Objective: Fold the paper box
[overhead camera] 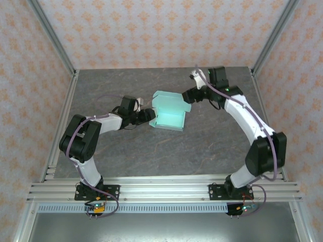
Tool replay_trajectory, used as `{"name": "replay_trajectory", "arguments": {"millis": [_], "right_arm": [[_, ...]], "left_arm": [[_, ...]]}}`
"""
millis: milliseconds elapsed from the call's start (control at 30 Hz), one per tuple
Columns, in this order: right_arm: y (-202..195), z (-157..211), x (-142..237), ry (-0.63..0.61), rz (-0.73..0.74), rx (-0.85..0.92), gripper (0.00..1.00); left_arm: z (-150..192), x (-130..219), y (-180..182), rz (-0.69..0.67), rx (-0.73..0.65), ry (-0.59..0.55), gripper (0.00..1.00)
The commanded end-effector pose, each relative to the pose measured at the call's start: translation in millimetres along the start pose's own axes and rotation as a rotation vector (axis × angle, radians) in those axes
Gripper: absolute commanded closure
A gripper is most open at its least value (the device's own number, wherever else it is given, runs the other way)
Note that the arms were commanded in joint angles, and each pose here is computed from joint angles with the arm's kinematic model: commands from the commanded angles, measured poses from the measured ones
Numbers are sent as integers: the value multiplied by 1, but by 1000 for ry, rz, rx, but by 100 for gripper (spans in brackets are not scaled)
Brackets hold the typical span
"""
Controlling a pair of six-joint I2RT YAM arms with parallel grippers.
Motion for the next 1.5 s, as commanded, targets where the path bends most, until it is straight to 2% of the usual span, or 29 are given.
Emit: {"name": "replay_trajectory", "arguments": {"millis": [0, 133, 267, 300, 400, 467, 700, 867, 1033, 1300, 1467], "right_arm": [[4, 19, -17, 214, -68, 217, 26], [10, 12, -39, 274, -167, 279, 27], [18, 6, -60, 304, -244, 329, 31], [20, 5, -64, 316, -255, 341, 35], [19, 6, -79, 365, -260, 362, 63], [20, 6, -85, 376, -257, 368, 75], [27, 5, -84, 331, -182, 351, 96], [36, 11, -80, 297, -174, 297, 99], [48, 21, -82, 316, -156, 276, 100], [55, 23, -83, 288, -121, 185, 100], [61, 28, -78, 267, -147, 169, 100]], "left_arm": [[-1, -1, 0, 0, -21, -14, 35], [0, 0, -1, 32, 10, -21, 28], [3, -1, -4, 55, 25, -1, 26], [4, -1, -3, 56, 25, -1, 26], [7, -4, 2, 45, 24, 4, 28], [8, -8, 4, 44, 25, 15, 33], [7, -2, -5, 60, -19, 9, 54], [9, -3, -9, 41, -74, 19, 66], [11, -7, -10, -53, -186, 22, 71], [11, -12, -21, -174, -372, 8, 72], [13, -18, -17, -276, -469, 18, 71]]}}
Point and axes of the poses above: each hand's point on the last joint's axis, 136 mm out from that joint toward the fingers, its own x axis back along the fingers, its own y axis along the line the jaws close on, z = x × y, the point moved 4 cm from there along x, back along the fingers, and after that the axes turned 2 degrees about x, right-handed, at the moved point
